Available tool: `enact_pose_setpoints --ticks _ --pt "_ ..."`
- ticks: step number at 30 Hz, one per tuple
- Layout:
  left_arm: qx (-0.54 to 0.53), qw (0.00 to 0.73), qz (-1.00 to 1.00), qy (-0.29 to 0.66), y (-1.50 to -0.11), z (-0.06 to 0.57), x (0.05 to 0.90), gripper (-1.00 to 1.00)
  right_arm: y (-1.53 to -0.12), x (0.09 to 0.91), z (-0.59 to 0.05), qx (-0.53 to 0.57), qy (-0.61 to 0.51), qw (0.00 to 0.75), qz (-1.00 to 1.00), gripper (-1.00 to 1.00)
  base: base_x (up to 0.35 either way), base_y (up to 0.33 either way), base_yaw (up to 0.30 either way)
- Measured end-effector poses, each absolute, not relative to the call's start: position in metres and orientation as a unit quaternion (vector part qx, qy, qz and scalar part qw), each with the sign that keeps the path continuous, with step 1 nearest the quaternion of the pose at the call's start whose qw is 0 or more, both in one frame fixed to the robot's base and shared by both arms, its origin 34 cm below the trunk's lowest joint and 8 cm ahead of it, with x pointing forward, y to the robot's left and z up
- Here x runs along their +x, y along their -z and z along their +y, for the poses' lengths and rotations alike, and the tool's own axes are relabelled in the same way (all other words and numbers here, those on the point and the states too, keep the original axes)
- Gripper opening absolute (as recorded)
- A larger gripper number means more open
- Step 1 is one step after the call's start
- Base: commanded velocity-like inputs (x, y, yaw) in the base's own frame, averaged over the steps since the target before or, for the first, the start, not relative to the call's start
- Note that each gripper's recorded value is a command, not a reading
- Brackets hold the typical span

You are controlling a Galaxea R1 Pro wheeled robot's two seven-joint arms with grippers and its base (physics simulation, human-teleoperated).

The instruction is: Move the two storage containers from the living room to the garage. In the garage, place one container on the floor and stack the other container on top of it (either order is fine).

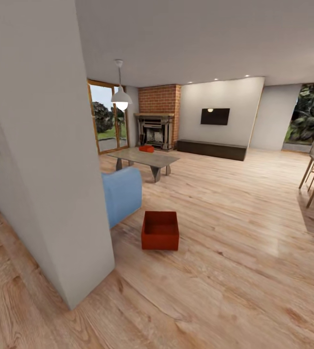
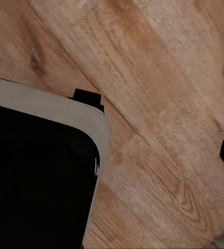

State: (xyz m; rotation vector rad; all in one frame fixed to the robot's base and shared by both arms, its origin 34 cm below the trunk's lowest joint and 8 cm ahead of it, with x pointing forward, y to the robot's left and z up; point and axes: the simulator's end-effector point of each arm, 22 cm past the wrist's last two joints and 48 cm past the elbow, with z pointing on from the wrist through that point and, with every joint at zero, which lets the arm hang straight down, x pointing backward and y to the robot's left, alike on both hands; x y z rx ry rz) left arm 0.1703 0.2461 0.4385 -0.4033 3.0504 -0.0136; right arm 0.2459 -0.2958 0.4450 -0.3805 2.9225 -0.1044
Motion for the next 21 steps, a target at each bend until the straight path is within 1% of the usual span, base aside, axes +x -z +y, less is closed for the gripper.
enact_pose_setpoints --ticks 21 --pt "-0.131 0.032 0.991 0.004 -0.4384 0.2469 0.17 1.0 -0.4451 0.2466 -0.2957 -0.129 0.035 0.098 0.986 1.0 0.323 0.0 0.0"
